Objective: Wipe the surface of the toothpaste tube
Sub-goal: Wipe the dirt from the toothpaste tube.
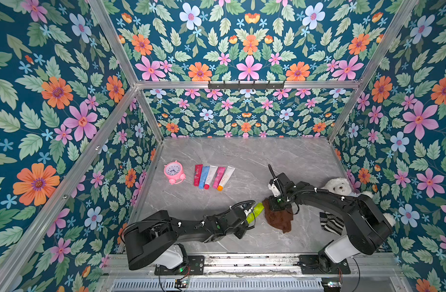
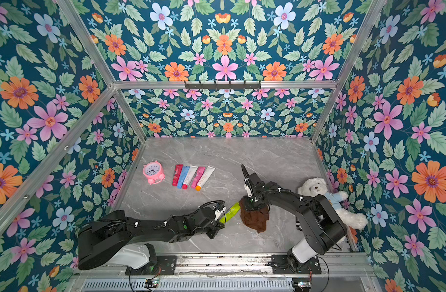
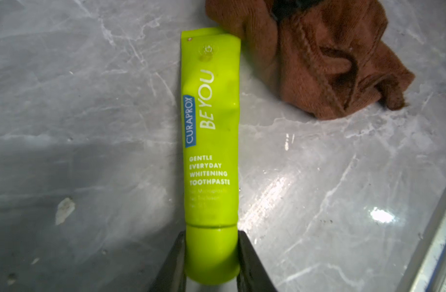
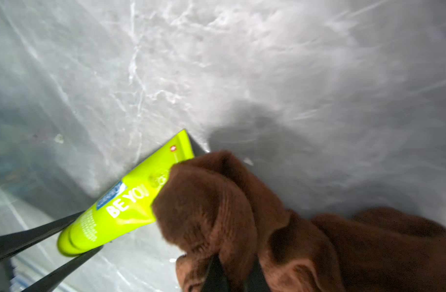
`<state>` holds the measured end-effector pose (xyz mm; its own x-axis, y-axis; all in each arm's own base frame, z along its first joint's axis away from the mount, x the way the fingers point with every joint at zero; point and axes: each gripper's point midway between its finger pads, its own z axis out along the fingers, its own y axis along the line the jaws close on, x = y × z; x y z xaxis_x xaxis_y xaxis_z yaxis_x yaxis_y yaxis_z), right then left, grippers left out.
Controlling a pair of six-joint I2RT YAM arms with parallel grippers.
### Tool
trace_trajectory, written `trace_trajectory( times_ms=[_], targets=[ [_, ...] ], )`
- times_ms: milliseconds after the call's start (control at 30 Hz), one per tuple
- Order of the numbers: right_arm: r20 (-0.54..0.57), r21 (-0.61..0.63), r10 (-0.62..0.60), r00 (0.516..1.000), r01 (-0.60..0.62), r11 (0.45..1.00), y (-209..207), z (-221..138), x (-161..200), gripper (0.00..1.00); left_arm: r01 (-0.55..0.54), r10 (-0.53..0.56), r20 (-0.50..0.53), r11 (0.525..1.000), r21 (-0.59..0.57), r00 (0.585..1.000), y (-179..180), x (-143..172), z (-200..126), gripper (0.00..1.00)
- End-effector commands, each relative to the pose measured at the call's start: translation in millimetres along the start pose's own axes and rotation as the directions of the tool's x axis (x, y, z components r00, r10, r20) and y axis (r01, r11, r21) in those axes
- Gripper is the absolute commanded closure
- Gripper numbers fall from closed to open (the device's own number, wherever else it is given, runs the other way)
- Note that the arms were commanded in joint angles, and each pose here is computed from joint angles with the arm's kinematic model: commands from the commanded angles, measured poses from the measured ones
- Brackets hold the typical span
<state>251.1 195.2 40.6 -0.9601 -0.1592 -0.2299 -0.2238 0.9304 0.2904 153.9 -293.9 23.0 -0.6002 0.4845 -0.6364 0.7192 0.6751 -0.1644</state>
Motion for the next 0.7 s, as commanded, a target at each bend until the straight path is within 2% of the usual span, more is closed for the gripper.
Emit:
trace_trajectory(
  times_ms=[0, 167, 233, 400, 533, 567, 667],
  targets=[
    [0.018, -0.057, -0.028, 0.999, 0.029, 0.998, 15.1, -13.9, 0.0, 1.00, 0.000, 0.000, 0.013, 1.000, -0.004, 1.000, 0.7, -1.9, -2.2, 1.00],
    [0.055, -0.299, -0.072, 0.996, 0.085, 0.950, 75.4, -32.5, -1.5, 1.00, -0.003, 0.003, 0.005, 1.000, -0.001, 1.000, -0.4, -1.2, 0.3, 1.00],
    [0.035, -0.336, -0.086, 0.996, 0.093, 0.937, 88.2, -27.2, 0.7, 1.00, -0.006, 0.006, 0.000, 1.000, 0.002, 1.000, -1.4, -1.1, 1.8, 1.00],
    [-0.061, -0.335, -0.108, 0.992, 0.081, 0.939, 93.8, 10.8, 13.6, 1.00, -0.005, 0.005, 0.002, 1.000, 0.001, 1.000, -1.1, -1.6, 0.9, 1.00],
    [-0.075, -0.280, -0.103, 0.992, 0.079, 0.957, 84.4, 27.5, 18.7, 1.00, -0.004, 0.004, 0.006, 1.000, -0.001, 1.000, -0.8, -1.9, 0.0, 1.00],
    [-0.071, -0.266, -0.101, 0.992, 0.078, 0.961, 81.9, 28.9, 18.8, 0.92, -0.004, 0.004, 0.004, 1.000, -0.002, 1.000, -0.3, -1.7, 0.3, 1.00],
    [-0.058, -0.244, -0.099, 0.993, 0.082, 0.966, 77.5, 30.0, 17.7, 0.86, -0.006, 0.006, -0.003, 1.000, 0.002, 1.000, -1.7, -1.6, 2.5, 1.00]
  ],
)
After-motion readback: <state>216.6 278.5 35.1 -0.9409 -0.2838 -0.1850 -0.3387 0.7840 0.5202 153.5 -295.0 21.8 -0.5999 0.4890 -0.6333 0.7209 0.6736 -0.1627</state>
